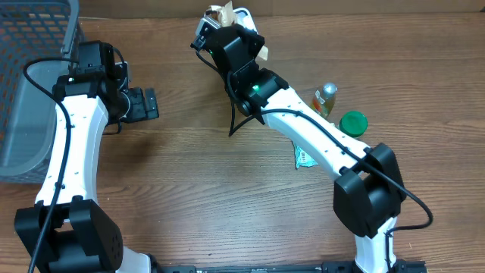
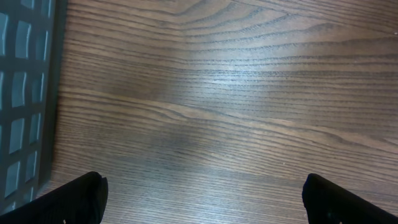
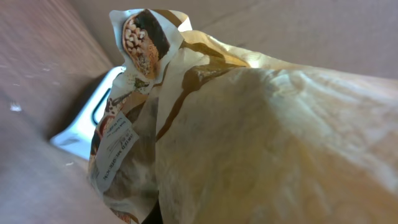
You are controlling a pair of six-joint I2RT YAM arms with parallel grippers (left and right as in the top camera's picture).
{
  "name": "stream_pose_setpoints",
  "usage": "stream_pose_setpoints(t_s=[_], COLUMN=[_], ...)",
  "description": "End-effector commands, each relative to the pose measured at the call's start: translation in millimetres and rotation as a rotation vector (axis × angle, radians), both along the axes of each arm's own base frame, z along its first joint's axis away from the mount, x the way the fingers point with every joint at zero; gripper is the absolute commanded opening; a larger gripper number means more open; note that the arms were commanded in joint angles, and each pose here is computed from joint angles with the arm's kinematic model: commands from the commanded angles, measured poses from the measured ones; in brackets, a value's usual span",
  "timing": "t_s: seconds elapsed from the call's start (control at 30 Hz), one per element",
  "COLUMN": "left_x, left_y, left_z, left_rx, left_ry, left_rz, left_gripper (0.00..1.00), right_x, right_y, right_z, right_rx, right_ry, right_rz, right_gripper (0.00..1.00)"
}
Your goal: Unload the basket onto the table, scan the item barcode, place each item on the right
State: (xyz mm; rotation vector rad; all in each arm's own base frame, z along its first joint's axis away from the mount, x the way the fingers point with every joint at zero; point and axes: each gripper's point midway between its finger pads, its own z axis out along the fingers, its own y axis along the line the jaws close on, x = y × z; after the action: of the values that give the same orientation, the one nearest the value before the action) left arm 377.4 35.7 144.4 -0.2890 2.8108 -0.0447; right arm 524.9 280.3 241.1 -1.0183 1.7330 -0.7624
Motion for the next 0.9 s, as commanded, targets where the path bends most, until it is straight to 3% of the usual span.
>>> stream_pose_setpoints(t_s=[0.0, 0.47, 0.87], left_x=[4, 4, 4], left_y=[-1, -1, -1], left_z=[6, 6, 6], left_rx=[-0.005, -0.005, -0.005], left_ry=[-0.02, -0.02, -0.02], left_rz=[-0.013, -0.013, -0.013], left_gripper=[1.0, 0.99, 0.99], right_x=[17, 54, 72], right_y=[-18, -21, -18], right_z=[0, 37, -1], right_rx=[-0.123, 0.043, 0.057], right_ry=[-0.024, -0.252, -0.29], right_rz=[-0.021, -0.023, -0.067], right_gripper=[0.03, 0.04, 0.04])
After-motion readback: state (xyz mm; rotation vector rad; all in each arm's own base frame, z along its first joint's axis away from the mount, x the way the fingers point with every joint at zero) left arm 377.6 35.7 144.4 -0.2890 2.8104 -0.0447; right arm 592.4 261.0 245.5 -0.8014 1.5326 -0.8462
